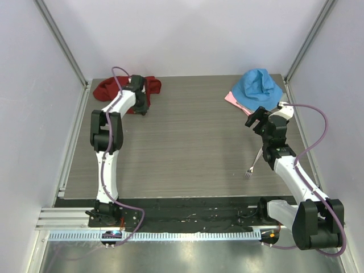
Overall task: Fold the napkin, place the utensils inside, and roll it up
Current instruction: Move the napkin to the centre of the board
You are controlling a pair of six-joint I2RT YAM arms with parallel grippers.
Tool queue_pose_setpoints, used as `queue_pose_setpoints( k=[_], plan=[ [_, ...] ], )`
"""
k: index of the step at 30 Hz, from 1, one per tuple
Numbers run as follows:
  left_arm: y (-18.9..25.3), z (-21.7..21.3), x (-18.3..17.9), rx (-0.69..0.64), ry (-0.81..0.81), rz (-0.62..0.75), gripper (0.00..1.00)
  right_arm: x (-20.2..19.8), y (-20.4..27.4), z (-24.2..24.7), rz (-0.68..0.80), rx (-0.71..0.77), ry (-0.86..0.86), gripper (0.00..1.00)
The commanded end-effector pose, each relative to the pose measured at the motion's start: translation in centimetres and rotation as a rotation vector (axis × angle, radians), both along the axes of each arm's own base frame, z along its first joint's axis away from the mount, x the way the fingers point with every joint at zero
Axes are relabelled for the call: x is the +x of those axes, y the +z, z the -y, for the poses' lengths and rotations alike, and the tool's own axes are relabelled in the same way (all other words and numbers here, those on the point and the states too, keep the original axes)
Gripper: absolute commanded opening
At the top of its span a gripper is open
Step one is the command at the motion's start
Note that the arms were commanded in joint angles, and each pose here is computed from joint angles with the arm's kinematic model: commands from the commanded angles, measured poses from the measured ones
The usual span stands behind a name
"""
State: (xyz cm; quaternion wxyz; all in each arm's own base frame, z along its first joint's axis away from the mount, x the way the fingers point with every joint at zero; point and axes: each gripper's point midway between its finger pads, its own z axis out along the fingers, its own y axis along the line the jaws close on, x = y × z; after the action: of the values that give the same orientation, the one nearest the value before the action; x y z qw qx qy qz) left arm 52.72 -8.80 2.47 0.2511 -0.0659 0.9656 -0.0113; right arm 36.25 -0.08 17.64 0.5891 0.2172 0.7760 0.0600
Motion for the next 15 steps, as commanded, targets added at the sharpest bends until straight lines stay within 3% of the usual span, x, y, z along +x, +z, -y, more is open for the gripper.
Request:
queue_pose_setpoints(
  k=[1, 3, 9, 10, 11, 13, 15],
  plan=[
    [-2.9, 1.2, -1.8, -0.049, -0.042, -0.090, 0.09, 0.7, 2.9, -0.3, 0.085, 0.014, 0.008, 0.89],
    [-2.7, 1.3, -2.2, -0.058, -0.045, -0.093, 0.00, 0.8, 2.7, -0.4, 0.076, 0.011, 0.014, 0.88],
    [-1.5, 3.7, -4.4, -0.153, -0.066, -0.061, 0.00, 1.0, 2.5, -1.4, 0.067, -0.002, 0.037, 0.86],
    [0.4, 5.5, -4.8, -0.213, -0.069, -0.026, 0.00, 1.0, 2.5, -2.2, 0.066, 0.000, 0.060, 0.86],
    [-0.9, 6.2, -6.9, -0.239, -0.070, -0.065, 0.00, 1.2, 2.5, -2.7, 0.068, 0.001, 0.070, 0.85],
    [1.2, 9.1, -7.1, -0.324, -0.079, 0.016, 0.00, 1.4, 2.1, -4.5, 0.056, -0.004, 0.109, 0.85],
    [0.7, 13.8, -10.2, -0.379, -0.162, -0.012, 0.00, 1.8, 1.1, -5.9, 0.026, -0.007, 0.140, 0.85]
  ],
)
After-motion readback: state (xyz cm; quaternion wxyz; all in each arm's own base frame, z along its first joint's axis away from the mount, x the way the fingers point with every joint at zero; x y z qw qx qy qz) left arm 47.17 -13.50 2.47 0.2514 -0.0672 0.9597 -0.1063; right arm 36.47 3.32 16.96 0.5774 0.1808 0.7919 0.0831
